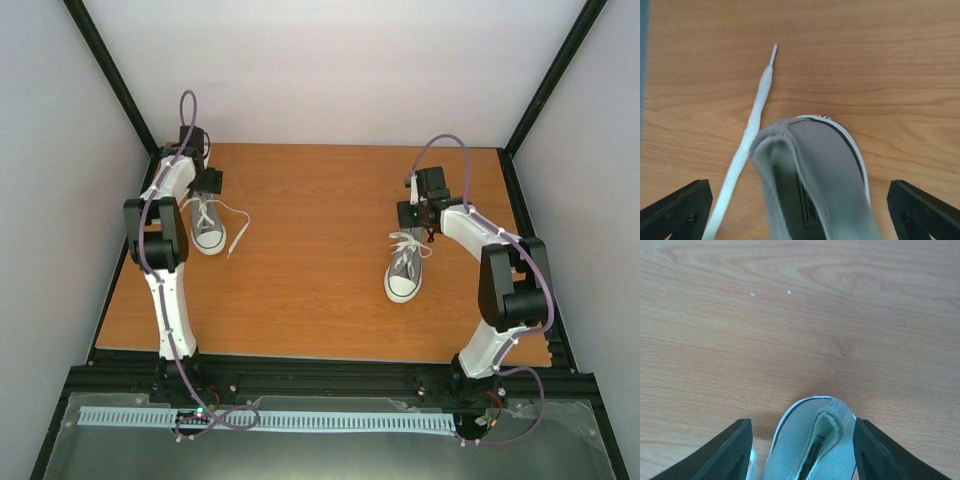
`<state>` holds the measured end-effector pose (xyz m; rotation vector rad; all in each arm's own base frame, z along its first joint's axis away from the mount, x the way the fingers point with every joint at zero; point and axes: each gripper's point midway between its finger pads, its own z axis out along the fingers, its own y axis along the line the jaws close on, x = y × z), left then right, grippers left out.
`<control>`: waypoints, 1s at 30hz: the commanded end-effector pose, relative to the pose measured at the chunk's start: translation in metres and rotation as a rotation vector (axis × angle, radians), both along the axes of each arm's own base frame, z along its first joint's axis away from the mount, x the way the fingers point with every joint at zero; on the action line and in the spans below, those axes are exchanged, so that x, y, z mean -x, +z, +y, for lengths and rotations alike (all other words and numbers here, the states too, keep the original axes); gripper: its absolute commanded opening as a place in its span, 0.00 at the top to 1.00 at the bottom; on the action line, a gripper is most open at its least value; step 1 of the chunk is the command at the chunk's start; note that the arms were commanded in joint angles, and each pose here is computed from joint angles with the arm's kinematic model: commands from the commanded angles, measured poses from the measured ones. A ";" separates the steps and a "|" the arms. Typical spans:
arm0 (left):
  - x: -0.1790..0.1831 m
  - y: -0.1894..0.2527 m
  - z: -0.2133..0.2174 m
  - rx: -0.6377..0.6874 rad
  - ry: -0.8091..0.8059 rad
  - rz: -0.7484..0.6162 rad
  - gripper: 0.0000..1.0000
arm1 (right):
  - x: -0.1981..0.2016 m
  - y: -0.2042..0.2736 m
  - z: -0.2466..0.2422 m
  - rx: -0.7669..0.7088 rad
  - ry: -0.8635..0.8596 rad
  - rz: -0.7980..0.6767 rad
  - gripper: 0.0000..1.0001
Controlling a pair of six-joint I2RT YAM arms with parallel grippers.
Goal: Tie the shoes
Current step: Pick up the shoe from the center of the board, then place the shoe at the center of the board.
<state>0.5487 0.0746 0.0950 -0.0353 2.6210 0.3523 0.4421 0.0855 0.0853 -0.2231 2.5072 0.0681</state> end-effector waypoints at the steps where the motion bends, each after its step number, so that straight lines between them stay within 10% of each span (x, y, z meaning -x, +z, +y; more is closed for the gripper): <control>1: 0.010 -0.041 0.017 0.007 0.111 0.144 0.03 | 0.010 0.030 -0.001 -0.004 0.013 -0.045 0.43; 4: 0.013 -0.056 0.015 0.027 0.126 0.174 0.19 | 0.017 0.046 0.000 -0.030 0.006 -0.079 0.43; 10: 0.048 -0.051 -0.033 0.299 0.186 0.161 0.99 | 0.030 0.066 0.013 -0.084 0.025 -0.126 0.43; 30: 0.178 -0.025 -0.322 0.512 -0.052 0.312 0.99 | 0.065 0.059 0.085 -0.118 0.186 -0.091 0.43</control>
